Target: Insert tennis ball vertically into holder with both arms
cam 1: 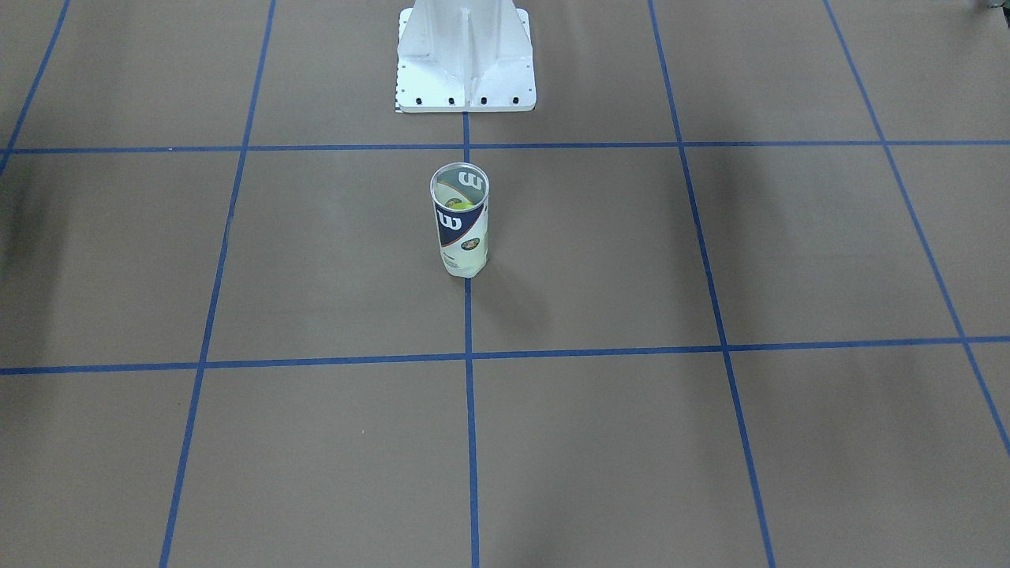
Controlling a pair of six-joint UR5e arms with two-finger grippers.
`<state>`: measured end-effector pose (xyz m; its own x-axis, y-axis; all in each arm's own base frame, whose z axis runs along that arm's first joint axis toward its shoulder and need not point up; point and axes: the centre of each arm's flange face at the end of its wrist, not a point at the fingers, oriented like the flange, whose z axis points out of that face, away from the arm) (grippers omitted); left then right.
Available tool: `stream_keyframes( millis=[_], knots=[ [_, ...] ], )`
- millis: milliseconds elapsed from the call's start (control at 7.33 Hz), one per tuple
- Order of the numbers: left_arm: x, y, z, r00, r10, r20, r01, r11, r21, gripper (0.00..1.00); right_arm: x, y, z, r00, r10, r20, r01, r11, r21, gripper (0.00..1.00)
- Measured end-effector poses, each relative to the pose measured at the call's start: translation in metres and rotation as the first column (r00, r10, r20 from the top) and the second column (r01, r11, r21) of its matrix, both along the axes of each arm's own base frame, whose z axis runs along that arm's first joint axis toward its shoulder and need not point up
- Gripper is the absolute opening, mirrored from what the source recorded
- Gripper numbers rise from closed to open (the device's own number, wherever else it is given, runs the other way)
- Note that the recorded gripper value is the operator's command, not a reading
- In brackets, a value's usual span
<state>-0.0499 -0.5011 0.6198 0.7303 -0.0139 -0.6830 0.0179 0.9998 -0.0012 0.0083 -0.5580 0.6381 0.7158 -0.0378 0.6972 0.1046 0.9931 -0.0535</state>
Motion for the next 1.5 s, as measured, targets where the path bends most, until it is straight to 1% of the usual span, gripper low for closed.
stream_keyframes(
  millis=[545,955,1500],
  knots=[
    [0.000,0.002,0.000,1.000,0.001,-0.002,-0.001,1.000,0.001,1.00,0.001,0.000,-0.005,1.000,0.000,-0.001,0.000,1.000,0.012,0.99],
    [0.000,0.002,0.004,1.000,0.001,-0.003,-0.001,1.000,-0.006,1.00,0.002,-0.001,-0.022,1.000,0.008,-0.003,-0.007,0.999,0.043,0.99],
    [0.000,0.001,0.010,1.000,0.002,-0.003,-0.002,1.000,-0.016,1.00,0.002,0.003,-0.022,1.000,0.008,-0.002,-0.008,0.999,0.043,0.99]
  ],
)
